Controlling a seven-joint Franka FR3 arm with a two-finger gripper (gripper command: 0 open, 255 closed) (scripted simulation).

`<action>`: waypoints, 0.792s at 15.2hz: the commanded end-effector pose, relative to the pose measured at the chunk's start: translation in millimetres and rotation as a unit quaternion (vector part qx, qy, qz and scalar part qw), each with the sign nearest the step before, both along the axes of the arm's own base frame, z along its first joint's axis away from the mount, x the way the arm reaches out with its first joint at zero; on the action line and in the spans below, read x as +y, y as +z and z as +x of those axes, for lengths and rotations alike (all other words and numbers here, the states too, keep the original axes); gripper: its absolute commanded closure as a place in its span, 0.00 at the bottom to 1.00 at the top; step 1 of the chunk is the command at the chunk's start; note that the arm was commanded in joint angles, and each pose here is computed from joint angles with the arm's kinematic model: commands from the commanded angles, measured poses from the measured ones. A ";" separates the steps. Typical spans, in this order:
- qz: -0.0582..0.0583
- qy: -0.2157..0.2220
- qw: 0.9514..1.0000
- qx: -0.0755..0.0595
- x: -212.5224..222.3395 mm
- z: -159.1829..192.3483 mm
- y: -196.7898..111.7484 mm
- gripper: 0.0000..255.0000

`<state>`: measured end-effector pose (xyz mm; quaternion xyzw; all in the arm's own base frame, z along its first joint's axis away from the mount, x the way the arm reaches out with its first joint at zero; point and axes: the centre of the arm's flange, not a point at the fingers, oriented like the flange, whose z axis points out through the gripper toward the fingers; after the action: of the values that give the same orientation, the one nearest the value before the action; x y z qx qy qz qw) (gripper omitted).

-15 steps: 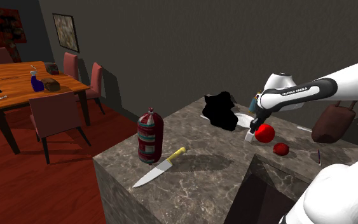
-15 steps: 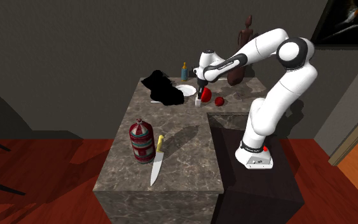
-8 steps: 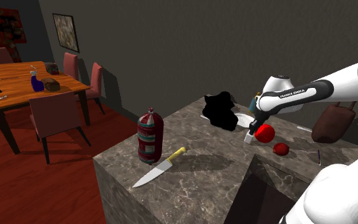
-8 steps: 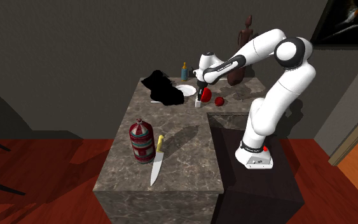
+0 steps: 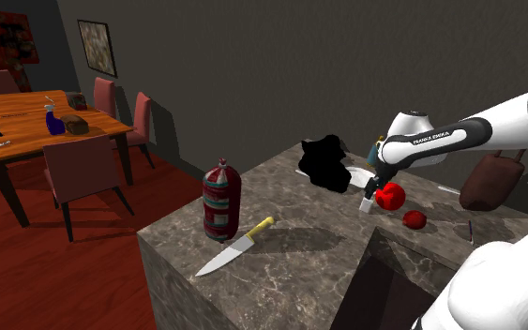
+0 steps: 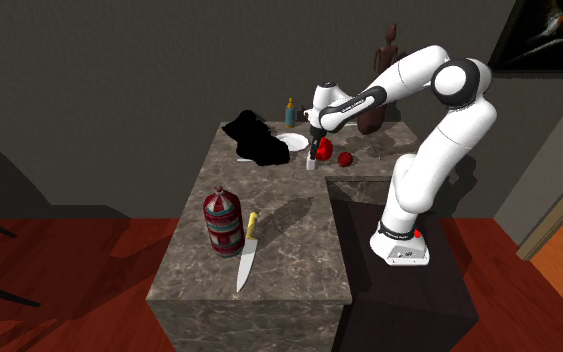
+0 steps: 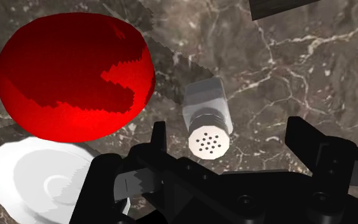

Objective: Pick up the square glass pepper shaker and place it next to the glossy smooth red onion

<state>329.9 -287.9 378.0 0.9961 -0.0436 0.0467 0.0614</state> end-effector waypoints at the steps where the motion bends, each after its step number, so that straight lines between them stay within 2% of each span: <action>1: 0.000 0.000 1.000 0.000 1.7 -1.2 13.0 0.00; 4: 0.000 0.000 1.000 0.000 6.3 -4.4 49.4 0.00; 12: 0.000 0.000 1.000 0.000 6.3 -4.4 49.4 0.00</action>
<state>325.5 -281.6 427.4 0.9961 -0.0436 0.0467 0.0614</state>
